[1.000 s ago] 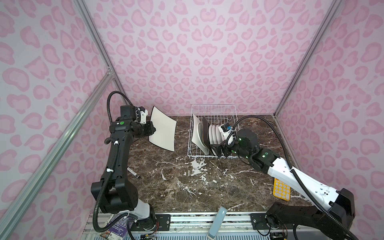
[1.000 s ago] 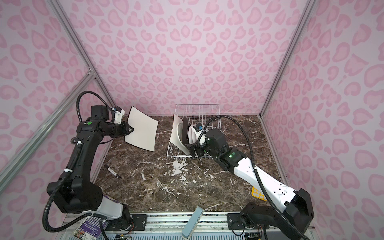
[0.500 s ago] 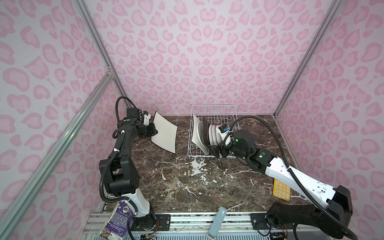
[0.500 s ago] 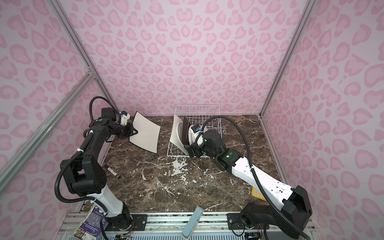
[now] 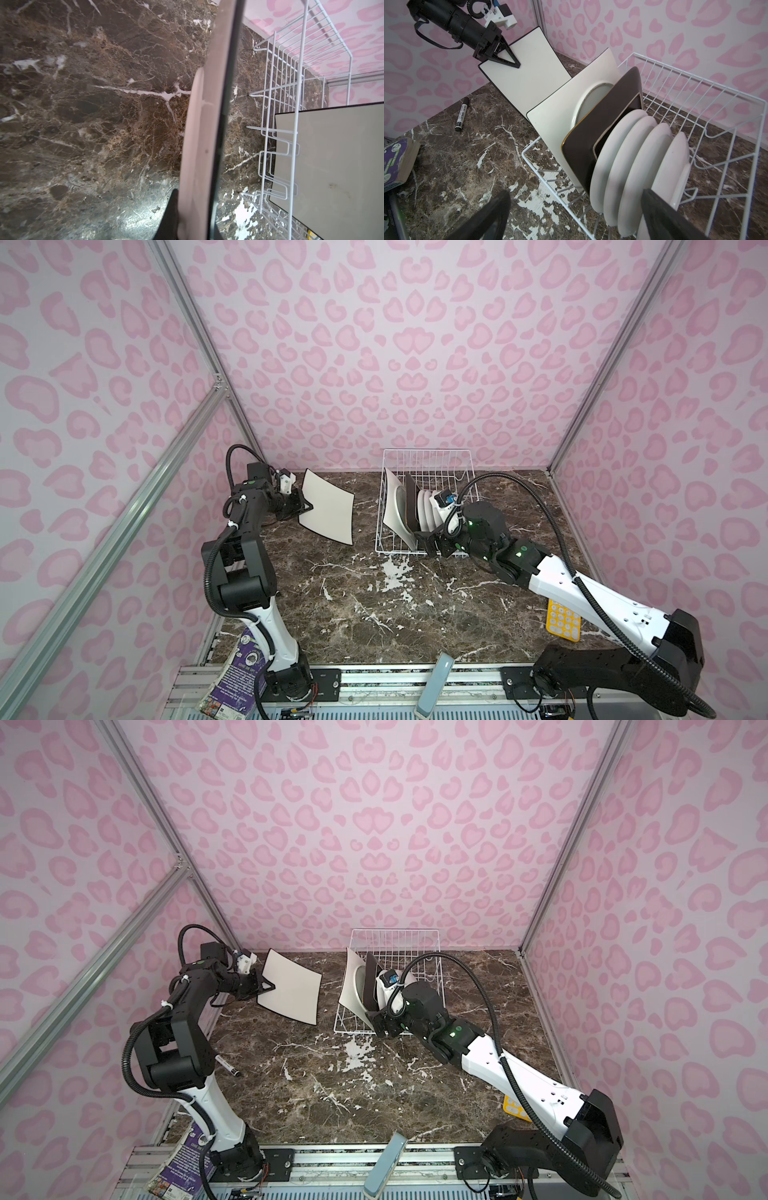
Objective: Unload the plates from the dish rack
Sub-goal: 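Lower the square white plate flat onto the table with the left gripper, then open the left gripper and lift it off the placed plate, then reach the left gripper to the next square white plate in the rack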
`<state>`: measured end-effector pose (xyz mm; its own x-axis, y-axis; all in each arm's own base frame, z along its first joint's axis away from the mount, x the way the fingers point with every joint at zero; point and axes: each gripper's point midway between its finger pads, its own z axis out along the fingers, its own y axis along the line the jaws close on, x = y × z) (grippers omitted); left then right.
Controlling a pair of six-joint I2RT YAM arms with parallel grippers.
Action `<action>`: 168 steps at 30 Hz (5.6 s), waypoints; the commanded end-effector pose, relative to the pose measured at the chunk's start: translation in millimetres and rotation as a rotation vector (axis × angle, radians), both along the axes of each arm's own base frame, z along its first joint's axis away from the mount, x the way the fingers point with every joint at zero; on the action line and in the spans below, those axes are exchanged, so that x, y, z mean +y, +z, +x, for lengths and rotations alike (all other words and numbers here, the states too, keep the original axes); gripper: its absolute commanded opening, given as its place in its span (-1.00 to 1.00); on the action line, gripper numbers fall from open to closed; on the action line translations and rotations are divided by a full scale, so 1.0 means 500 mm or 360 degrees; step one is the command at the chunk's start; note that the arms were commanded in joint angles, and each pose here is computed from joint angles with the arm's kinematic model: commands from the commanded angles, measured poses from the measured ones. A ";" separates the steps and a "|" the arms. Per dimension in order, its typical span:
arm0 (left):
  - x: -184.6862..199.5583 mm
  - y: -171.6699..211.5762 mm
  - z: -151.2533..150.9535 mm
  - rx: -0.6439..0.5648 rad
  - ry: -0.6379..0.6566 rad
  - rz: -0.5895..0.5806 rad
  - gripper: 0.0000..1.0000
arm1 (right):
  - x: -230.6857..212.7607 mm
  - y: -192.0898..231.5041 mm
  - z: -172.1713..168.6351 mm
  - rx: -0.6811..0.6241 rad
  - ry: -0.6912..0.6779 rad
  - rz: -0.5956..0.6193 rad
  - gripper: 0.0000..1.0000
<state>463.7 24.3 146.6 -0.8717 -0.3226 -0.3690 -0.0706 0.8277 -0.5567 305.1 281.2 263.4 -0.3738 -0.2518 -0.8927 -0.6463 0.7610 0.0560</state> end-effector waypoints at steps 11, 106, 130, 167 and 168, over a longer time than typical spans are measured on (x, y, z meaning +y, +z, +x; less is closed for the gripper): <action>-0.016 -0.021 0.031 -0.0034 -0.0077 -0.0283 -0.92 | 0.014 -0.005 -0.013 0.0006 0.0004 0.0020 0.98; 0.126 -0.083 0.041 0.0235 0.0139 0.0241 0.17 | -0.014 -0.010 -0.009 -0.0075 -0.0143 -0.0039 0.98; -0.243 0.337 0.007 -0.0597 -0.0133 -0.0035 0.75 | -0.054 0.000 0.039 0.0034 -0.0328 0.0055 0.98; -0.536 0.182 -0.078 -0.0188 -0.0448 0.0190 0.10 | -0.144 -0.019 0.025 0.0107 -0.0554 0.0106 0.98; -0.540 0.178 -0.077 -0.0181 -0.0457 0.0187 0.09 | -0.145 -0.020 0.025 0.0107 -0.0559 0.0102 0.98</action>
<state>422.1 -240.0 233.8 -0.8756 -0.0250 -0.4823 0.2181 0.8706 -0.4411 315.3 211.1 254.7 -0.4887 -0.0524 -0.8709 -0.3580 0.9223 0.1454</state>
